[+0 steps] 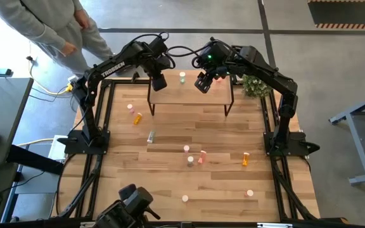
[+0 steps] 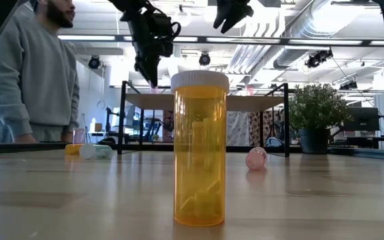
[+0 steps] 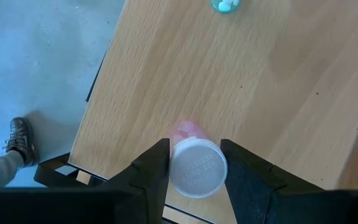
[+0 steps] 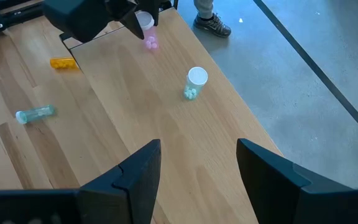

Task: Pick and place medicine bottles onto shelf by color
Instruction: Put the bottom pink pill bottle on the shelf

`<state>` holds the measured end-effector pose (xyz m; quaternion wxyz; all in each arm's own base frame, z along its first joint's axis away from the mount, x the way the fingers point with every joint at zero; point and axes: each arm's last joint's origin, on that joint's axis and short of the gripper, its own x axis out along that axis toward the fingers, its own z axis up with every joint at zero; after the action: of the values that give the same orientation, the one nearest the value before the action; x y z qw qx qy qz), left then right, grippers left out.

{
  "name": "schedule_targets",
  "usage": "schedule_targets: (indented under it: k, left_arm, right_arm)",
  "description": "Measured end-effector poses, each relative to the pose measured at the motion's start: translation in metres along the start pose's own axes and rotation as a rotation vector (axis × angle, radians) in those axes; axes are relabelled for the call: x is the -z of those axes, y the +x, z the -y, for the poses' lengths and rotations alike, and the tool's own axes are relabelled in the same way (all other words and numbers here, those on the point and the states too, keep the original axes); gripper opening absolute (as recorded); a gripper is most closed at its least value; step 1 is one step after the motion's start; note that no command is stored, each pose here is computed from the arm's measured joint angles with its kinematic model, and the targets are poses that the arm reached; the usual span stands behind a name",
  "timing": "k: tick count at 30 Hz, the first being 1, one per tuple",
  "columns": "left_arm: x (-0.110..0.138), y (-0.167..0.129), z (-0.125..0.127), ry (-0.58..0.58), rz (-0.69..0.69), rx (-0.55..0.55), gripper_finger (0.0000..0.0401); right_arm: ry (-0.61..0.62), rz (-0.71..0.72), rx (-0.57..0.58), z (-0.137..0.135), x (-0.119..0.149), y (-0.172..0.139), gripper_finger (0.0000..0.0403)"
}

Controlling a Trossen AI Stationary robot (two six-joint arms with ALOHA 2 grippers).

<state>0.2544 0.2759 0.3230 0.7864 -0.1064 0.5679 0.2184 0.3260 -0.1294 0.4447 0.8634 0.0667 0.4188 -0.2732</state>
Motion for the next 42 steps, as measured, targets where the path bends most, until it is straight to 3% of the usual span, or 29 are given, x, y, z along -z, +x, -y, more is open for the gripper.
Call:
schedule_targets:
  k: [24, 34, 42]
  left_arm:
    - [-0.003, 0.000, -0.002, 0.001, 0.024, -0.053, 0.0189]
    - [-0.006, -0.001, -0.003, 0.002, 0.048, -0.070, 0.0193]
    - [-0.014, -0.023, -0.006, 0.002, 0.113, -0.101, 0.0193]
  right_arm:
    - [0.000, 0.000, 0.000, 0.000, 0.000, 0.000, 0.0201]
    - [0.000, 0.000, 0.000, 0.000, 0.000, 0.000, 0.0201]
    - [0.000, 0.000, 0.001, 0.000, 0.000, 0.000, 0.0201]
